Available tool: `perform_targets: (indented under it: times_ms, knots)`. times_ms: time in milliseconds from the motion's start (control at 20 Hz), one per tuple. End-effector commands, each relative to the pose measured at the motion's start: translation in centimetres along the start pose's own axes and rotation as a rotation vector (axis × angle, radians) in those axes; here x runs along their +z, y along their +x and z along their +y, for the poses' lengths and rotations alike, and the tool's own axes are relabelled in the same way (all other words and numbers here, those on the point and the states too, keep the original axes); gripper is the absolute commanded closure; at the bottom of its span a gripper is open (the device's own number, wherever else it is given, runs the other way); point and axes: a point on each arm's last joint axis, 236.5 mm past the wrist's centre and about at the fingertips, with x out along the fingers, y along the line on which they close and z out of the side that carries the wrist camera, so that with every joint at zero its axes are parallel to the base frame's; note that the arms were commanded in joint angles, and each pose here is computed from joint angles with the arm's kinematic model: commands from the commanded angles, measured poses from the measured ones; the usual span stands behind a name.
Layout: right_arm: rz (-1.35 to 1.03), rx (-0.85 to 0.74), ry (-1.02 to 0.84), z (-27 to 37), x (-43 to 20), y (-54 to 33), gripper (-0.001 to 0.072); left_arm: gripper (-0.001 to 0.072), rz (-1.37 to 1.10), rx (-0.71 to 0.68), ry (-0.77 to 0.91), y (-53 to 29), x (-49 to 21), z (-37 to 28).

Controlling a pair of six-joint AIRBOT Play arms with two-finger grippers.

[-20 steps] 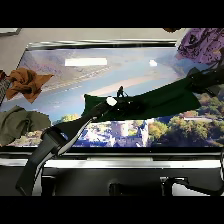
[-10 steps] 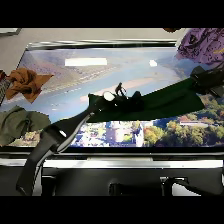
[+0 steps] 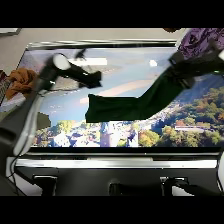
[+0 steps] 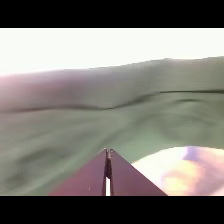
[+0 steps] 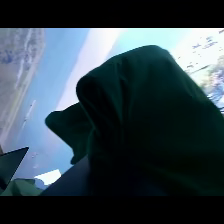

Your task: Fold the clothes and pants, and hang the long-sleeved shirts on hangers.

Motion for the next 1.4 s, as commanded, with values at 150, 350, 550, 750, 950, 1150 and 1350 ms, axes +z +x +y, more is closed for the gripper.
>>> perform_targets:
  times_ms: [150, 350, 550, 750, 950, 1150, 1350]
  knots:
    - [-0.010, 0.143, 0.039, 10.1, -7.4, 6.8, 0.0681, 0.0684, -0.177, 0.265, -0.034, -14.9, 2.6, 9.6]
    - [0.049, 0.138, 0.049, 11.8, -12.4, 13.7, 0.0681, 0.0684, -0.232, 0.291, -0.093, -18.2, 3.2, 12.4]
    - [0.130, 0.084, 0.093, 10.7, -16.5, 19.9, 0.0681, 0.0684, -0.223, 0.310, -0.102, -18.9, 3.0, 14.0]
    - [0.180, 0.024, 0.094, 9.0, -18.9, 23.2, 0.0680, 0.0684, -0.228, 0.316, -0.112, -19.2, 3.0, 14.5]
    - [0.183, 0.004, 0.101, 8.0, -19.1, 25.0, 0.0680, 0.0684, -0.227, 0.316, -0.113, -19.1, 3.1, 14.6]
    - [0.187, 0.007, 0.095, 7.9, -19.2, 25.3, 0.0611, 0.0683, -0.227, 0.316, -0.113, -19.1, 3.1, 14.6]
    - [0.216, 0.158, -0.052, 11.4, -19.9, 23.9, 0.0330, 0.0684, -0.228, 0.316, -0.114, -19.1, 3.1, 14.6]
